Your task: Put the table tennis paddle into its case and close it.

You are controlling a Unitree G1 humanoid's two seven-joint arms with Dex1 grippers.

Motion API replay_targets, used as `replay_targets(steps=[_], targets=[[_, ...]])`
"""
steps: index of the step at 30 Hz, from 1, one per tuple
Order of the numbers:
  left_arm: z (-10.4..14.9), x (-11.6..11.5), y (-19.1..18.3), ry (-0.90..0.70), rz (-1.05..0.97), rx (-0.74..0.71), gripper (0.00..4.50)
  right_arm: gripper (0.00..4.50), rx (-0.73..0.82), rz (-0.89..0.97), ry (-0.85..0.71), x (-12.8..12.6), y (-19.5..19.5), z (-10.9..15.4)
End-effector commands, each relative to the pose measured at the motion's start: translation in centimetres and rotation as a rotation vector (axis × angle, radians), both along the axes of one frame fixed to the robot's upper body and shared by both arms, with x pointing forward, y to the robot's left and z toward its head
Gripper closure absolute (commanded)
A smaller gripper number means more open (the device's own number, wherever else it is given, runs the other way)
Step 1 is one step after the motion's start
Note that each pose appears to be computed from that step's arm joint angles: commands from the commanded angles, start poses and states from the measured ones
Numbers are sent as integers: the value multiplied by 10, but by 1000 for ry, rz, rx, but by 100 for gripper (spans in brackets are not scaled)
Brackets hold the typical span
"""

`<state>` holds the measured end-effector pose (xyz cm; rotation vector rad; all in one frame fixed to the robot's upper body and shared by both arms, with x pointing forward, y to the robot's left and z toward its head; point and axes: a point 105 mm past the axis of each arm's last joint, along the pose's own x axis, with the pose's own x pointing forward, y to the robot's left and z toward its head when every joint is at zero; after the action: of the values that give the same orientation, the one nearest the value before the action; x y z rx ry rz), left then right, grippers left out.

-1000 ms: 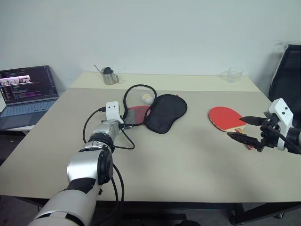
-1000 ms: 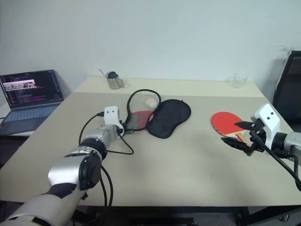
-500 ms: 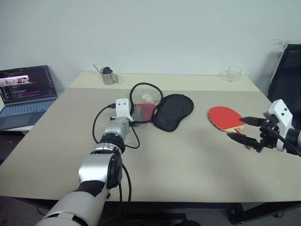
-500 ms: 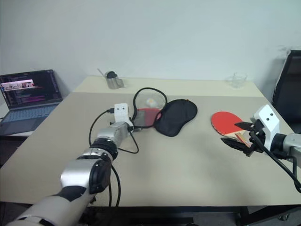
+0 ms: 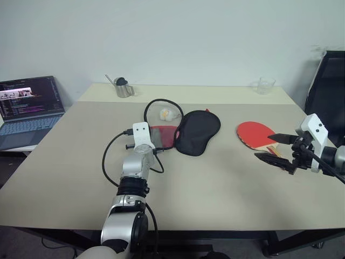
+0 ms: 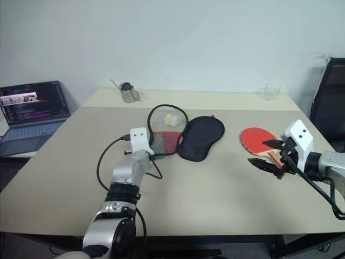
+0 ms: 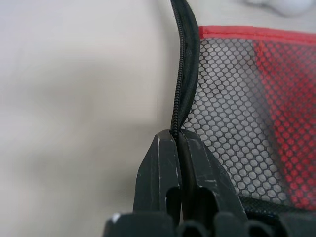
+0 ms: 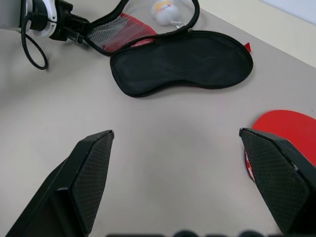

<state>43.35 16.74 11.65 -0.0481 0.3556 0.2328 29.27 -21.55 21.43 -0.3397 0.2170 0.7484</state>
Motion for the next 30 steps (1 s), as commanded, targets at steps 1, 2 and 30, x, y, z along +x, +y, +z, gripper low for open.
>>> replay_targets(steps=[1,2,30], targets=[[19,0,-6,-55,23,27,446,0,2,34,-45,1,7,10],[20,1,-9,-59,27,28,446,0,3,41,-44,1,8,10],[19,-10,-63,-2,70,32,446,0,3,87,-27,1,19,5]])
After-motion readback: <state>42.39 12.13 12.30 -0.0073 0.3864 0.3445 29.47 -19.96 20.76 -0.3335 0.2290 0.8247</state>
